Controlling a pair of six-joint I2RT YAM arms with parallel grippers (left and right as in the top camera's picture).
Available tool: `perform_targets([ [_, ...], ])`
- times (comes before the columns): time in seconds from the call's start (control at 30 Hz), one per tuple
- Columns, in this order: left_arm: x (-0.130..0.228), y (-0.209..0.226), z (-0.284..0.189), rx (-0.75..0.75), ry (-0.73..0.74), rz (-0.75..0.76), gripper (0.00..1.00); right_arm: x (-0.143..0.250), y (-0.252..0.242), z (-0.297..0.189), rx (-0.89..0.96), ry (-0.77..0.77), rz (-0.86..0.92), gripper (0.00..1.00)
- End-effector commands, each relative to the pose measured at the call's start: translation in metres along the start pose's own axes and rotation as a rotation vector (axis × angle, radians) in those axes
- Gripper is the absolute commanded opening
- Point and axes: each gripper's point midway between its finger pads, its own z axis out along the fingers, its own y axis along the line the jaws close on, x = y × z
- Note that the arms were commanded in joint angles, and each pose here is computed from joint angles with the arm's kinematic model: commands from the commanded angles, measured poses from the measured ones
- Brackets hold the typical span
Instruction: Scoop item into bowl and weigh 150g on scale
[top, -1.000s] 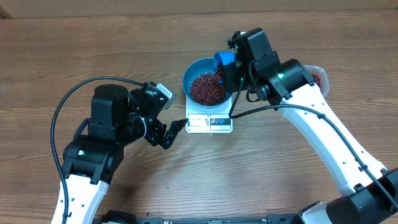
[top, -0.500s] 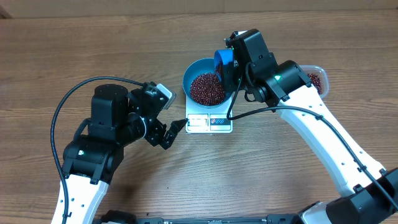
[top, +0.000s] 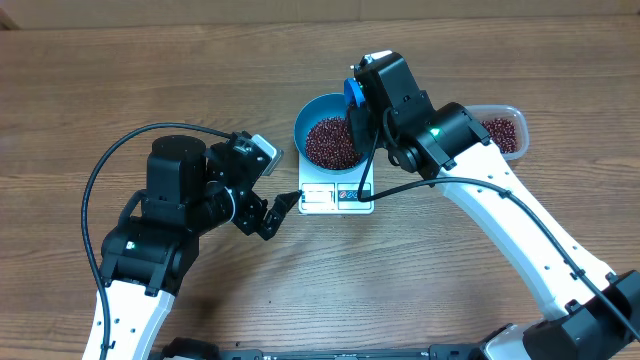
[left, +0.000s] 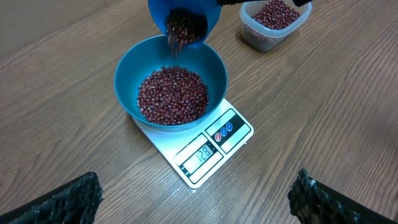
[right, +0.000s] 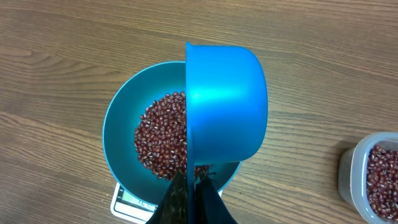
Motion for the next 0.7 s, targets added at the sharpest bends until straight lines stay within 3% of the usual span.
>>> perform_targets([
  [0.0,-0.011,0.0,-0.0045,0.004,-0.028,0.031,1.0,-0.0188,-0.0011,-0.0198,0.004,-0.074,0.003,0.04],
  [0.67,-0.011,0.0,-0.0045,0.004,-0.028,0.031,1.0,-0.0188,-0.001,-0.0195,0.006,-0.073,-0.047,0.04],
])
